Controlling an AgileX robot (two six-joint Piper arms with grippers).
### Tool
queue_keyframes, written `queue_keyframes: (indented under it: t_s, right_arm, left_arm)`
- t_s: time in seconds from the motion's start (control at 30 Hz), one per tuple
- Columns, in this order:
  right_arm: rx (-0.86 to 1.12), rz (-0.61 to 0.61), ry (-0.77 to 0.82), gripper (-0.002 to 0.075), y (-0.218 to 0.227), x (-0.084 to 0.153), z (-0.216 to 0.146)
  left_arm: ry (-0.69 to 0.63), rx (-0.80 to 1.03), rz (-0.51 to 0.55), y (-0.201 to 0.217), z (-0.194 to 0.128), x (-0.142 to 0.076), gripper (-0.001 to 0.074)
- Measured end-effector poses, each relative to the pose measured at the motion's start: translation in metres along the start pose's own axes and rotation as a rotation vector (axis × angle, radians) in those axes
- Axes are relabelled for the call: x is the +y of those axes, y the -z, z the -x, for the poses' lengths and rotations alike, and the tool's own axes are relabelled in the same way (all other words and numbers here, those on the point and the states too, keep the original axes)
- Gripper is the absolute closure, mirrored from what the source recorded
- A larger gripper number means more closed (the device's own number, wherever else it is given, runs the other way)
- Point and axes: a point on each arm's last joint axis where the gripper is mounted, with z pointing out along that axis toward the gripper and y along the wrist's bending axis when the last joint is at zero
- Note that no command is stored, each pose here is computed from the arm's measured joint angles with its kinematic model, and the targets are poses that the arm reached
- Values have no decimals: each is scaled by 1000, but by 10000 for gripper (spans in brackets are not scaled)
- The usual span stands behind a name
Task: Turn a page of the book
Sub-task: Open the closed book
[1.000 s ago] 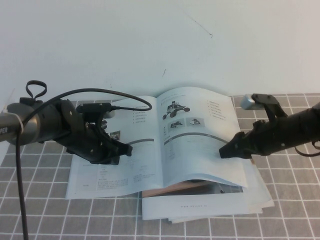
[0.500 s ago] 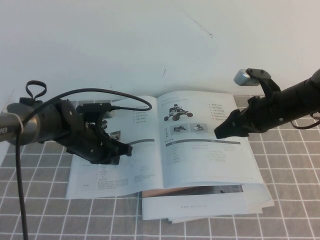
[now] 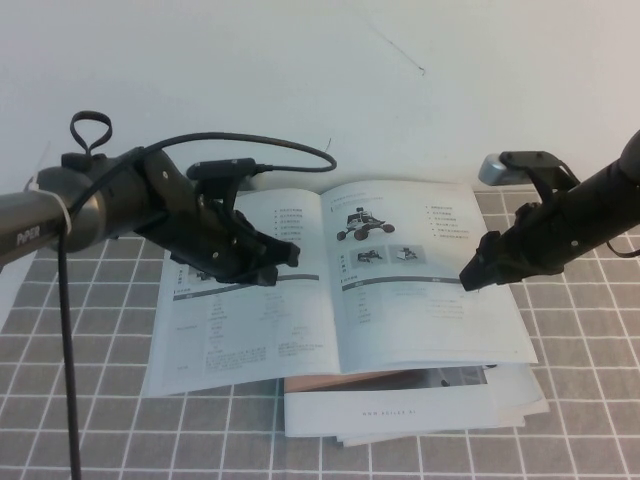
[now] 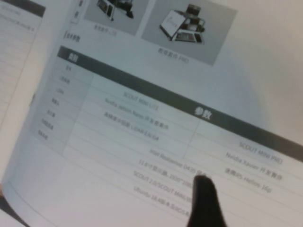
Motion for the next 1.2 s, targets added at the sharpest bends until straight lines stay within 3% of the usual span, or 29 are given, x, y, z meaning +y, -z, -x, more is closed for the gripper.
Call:
queue_keyframes:
  t_s: [0.63,1.2]
  right_arm:
    - [-45,-65,-85,293,2,-10,3]
    - [95,13,-138,293,-27,-20,-14]
  left_arm:
    - [12,48,14,-30,-8,12,739]
    - [6,50,14,-30,-8,12,739]
